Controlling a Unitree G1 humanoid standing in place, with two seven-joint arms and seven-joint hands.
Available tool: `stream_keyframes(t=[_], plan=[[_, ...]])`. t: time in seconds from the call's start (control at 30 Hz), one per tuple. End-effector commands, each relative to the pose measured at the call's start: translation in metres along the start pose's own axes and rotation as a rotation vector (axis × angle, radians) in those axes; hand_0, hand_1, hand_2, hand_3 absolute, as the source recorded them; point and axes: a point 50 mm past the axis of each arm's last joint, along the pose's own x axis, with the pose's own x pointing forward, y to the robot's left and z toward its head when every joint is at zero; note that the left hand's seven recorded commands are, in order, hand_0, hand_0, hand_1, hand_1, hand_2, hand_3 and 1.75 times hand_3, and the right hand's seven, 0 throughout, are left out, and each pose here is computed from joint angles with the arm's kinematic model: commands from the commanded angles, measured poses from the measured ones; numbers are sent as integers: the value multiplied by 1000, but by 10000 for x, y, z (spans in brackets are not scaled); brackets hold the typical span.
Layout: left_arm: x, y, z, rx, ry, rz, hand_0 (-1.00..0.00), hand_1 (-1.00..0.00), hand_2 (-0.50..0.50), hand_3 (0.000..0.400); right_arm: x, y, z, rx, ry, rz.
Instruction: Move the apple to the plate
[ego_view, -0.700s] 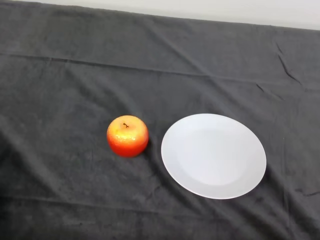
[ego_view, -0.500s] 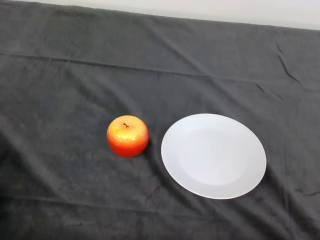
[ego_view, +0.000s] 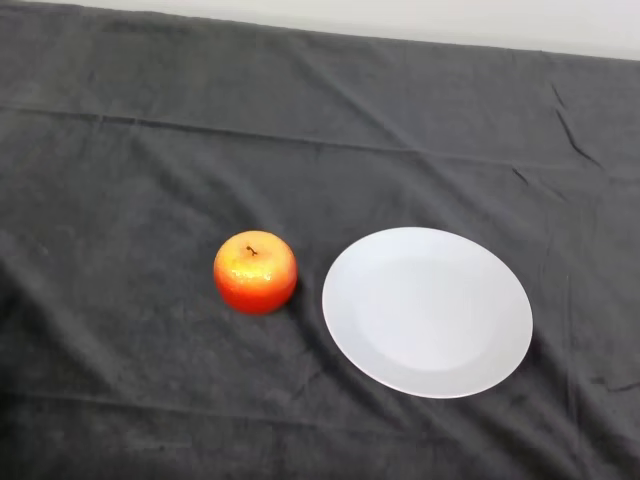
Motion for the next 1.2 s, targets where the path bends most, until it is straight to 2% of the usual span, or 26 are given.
stream_keyframes(t=[0.03, 0.63, 1.2], plan=[[117, 75, 150, 15, -73, 23, 0, 0, 0, 0, -590, -249, -458, -82, 236, -14], [132, -118, 428, 49, -246, -84, 0, 0, 0, 0, -590, -249, -458, -82, 236, -14], [79, -397, 660, 40, -335, -215, 0, 0, 0, 0, -590, -249, -458, -82, 236, -14]])
